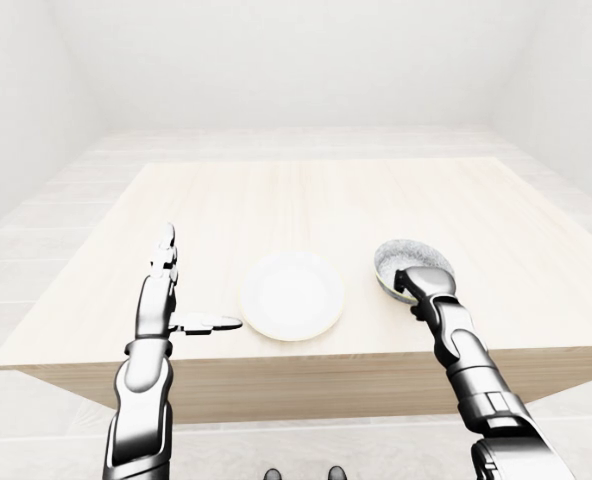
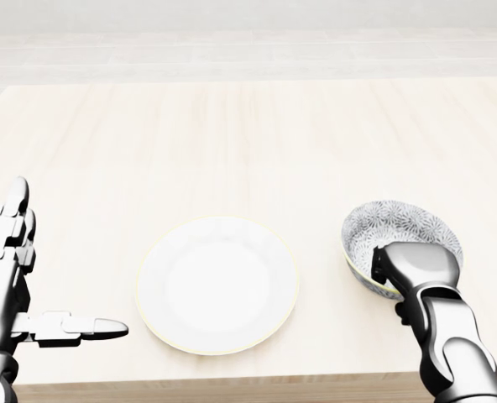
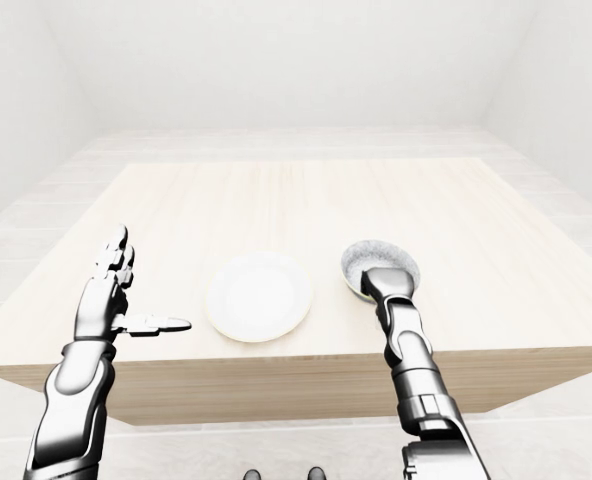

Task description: Put the bowl on the plate.

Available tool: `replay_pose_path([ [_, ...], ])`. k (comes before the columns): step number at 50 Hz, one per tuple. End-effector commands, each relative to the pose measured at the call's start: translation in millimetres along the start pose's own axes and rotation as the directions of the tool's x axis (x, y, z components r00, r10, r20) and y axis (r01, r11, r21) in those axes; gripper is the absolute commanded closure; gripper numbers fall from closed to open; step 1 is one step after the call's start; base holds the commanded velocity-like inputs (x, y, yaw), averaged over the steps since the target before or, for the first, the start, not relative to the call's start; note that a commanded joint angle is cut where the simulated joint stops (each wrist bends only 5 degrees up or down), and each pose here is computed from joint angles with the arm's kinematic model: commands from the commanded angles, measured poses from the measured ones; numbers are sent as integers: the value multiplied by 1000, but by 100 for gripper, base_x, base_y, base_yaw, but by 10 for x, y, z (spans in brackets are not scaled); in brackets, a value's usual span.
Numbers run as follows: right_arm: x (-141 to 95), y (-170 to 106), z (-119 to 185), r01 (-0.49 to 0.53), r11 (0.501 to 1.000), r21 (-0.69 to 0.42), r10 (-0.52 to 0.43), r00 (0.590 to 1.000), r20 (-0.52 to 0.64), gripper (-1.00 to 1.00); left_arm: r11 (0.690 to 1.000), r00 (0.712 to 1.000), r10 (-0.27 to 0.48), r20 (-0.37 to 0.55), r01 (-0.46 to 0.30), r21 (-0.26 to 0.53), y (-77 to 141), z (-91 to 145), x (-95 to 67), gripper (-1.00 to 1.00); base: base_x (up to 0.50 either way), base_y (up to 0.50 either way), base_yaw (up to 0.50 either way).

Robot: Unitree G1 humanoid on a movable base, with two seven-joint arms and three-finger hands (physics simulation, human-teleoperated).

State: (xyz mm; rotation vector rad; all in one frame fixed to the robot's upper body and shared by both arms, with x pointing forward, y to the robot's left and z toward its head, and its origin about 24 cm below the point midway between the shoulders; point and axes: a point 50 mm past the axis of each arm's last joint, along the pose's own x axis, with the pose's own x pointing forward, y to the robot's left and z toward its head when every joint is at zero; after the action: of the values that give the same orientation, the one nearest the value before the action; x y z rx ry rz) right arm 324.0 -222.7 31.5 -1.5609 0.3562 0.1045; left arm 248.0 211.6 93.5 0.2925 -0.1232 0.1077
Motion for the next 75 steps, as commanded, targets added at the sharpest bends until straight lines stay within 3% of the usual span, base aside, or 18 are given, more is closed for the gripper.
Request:
replay_pose_path([
  [1, -21, 14, -6, -11, 1000, -6, 11, 1000, 1, 27, 1000, 1000, 1, 0, -1, 1, 2, 0, -8, -100, 0, 0, 0],
  [10, -43, -6, -10, -11, 1000, -14, 11, 1000, 1, 34, 1000, 1000, 3, -3, -3, 2, 7, -5, -11, -100, 0, 0, 0],
  [12, -47, -9, -12, -10, 1000, -17, 10, 1000, 1, 58, 1000, 1000, 4, -2, -4, 3, 10, -4, -11, -100, 0, 0, 0],
  [14, -53, -27, -11, -8, 1000, -18, 8, 1000, 1, 69, 1000, 1000, 5, 1, -5, 2, 12, 3, -11, -100, 0, 0, 0],
  [21, -65, -33, -10, -7, 1000, -21, 7, 1000, 0, 58, 1000, 1000, 5, 6, -5, 3, 15, 16, -21, -100, 0, 0, 0],
  [58, -293, -494, -2, 46, 994, -96, -48, 999, -16, 60, 1000, 1000, 8, 2, -8, 2, 26, 5, -9, -100, 0, 0, 0],
  [75, -336, -541, 46, 60, 994, -95, -61, 998, -13, 63, 1000, 1000, 6, -4, -6, 3, 16, -8, -21, -100, 0, 0, 0],
])
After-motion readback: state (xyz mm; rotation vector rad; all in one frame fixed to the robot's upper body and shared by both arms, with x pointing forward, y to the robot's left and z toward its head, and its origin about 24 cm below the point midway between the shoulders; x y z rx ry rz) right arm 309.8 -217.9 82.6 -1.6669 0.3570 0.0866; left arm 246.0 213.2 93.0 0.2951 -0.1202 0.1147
